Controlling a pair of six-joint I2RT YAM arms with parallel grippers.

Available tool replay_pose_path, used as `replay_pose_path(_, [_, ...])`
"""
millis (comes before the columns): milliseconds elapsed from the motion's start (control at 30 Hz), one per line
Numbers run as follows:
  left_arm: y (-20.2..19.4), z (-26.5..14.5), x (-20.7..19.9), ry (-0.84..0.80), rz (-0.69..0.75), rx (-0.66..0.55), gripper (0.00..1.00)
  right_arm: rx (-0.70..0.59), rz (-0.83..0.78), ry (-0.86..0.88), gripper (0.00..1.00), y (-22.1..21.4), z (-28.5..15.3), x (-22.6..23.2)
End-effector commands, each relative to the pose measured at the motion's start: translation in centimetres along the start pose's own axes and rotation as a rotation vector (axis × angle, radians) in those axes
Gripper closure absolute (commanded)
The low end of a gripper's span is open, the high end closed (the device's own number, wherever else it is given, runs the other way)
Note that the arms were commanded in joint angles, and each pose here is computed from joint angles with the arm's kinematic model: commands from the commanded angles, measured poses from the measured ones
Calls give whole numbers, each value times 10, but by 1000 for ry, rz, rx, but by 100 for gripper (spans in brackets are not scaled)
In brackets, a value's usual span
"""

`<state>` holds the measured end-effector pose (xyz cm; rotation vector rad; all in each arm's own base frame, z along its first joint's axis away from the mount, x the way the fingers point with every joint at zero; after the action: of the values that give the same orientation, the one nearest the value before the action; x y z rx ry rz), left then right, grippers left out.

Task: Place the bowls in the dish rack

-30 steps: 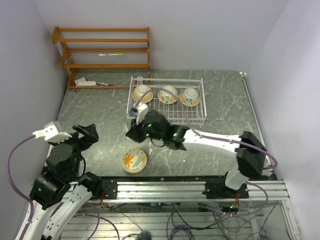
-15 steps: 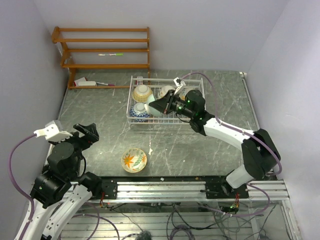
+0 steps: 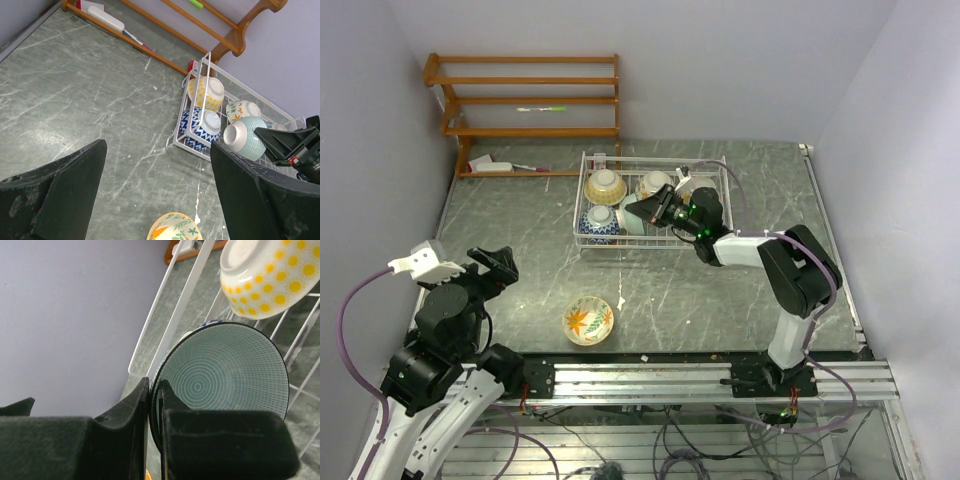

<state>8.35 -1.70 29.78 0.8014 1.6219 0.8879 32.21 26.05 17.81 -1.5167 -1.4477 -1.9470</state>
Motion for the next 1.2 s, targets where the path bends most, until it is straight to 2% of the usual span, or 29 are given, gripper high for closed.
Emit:
replay_pose_path(0, [7,-2,-2,-3,-26,-30,4,-108,15,91,95,19,7,4])
replay_pose_path(300, [8,-3,-1,-3,-26,-33,4,-91,140,52,94,5,19,-29])
replay_pose_path(567, [9,-3,-1,-2,-29,-36,5,-108,179,-98,69,7,6,-49])
replay_pose_path(767, [8,-2,-1,2,-26,-34,5,-104,207,-153,65,2,-4,-57])
replay_pose_path(1000, [8,-2,-1,5,-24,-31,5,-100,128,-181,62,10,-5,-49])
replay_pose_path(1167, [8,-2,-2,3,-26,-33,5,-121,8,-243,53,27,-11,-29])
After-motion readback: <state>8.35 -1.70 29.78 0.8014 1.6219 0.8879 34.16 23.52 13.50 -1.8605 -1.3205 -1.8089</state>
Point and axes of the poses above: each gripper's point midway between its finger pads, its own z axis out along the fingers, its own x axis along the line the jaws close on, y = z × x, the point moved 10 cm from there along -z, back along the fingers, and after that the axes turned 1 degree about z, right-handed, at the moved point
